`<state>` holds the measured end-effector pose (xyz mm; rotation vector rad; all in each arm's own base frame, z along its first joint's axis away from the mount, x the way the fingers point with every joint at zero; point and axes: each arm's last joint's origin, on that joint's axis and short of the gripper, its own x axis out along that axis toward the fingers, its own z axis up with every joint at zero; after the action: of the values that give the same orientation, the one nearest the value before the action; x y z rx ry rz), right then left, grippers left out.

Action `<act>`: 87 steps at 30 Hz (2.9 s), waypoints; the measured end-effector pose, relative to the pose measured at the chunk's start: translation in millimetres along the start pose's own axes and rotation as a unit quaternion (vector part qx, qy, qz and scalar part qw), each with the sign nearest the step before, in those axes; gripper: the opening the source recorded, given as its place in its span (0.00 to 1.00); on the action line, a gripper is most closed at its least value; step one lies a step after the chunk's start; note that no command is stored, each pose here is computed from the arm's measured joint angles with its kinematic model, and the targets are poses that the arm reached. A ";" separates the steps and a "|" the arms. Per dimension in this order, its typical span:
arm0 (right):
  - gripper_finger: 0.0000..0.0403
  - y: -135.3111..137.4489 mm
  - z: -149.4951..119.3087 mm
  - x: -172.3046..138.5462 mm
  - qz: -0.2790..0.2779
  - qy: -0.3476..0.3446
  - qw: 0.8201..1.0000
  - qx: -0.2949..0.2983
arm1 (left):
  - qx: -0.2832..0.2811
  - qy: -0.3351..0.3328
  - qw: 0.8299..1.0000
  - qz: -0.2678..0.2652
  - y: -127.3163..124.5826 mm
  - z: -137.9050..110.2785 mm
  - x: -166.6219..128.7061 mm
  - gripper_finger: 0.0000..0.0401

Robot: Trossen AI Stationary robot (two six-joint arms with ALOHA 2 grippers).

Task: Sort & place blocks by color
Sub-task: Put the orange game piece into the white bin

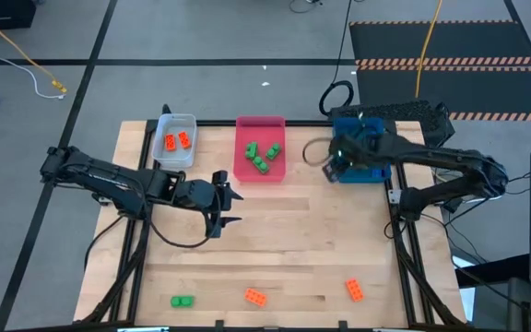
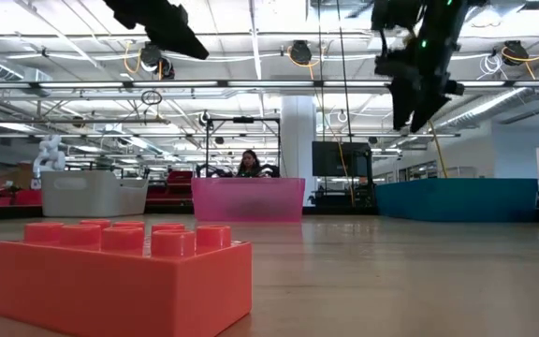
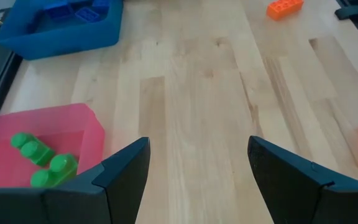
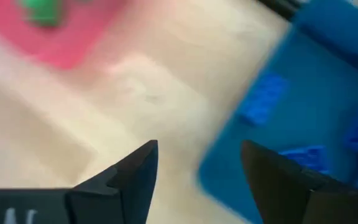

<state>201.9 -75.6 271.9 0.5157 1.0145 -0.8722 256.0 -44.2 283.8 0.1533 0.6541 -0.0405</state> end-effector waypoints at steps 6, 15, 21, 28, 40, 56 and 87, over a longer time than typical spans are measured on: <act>0.53 38.0 -32.5 -27.2 0.074 -0.026 0.996 -0.033 | -0.016 -0.029 0.999 0.004 1.2 2.2 2.6 0.68; 0.53 87.5 -95.8 -60.0 0.192 -0.011 0.977 -0.095 | -0.030 -0.043 0.999 0.002 0.7 4.9 2.2 0.68; 0.53 102.0 -139.0 -70.3 0.219 0.115 0.968 -0.046 | -0.037 -0.029 0.999 -0.001 -1.2 2.2 2.1 0.68; 0.53 105.1 -179.3 -71.4 0.104 0.305 0.938 0.126 | -0.047 -0.026 0.999 -0.002 -1.2 1.6 2.2 0.68; 0.53 126.4 -216.7 -66.3 0.034 0.368 0.902 0.223 | -0.039 -0.011 0.999 -0.002 -1.3 -1.3 2.3 0.68; 0.53 146.9 -244.3 -48.6 0.044 0.364 0.919 0.144 | -0.038 -0.012 0.999 -0.002 -1.3 -1.2 2.3 0.68; 0.53 157.5 -276.4 -25.2 0.002 0.316 0.937 0.147 | -0.042 -0.012 0.999 -0.002 -1.4 -1.1 2.2 0.68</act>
<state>183.7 224.9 165.9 1.0999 1.4701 -0.8771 257.0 -45.4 281.4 0.0705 0.6319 -0.0180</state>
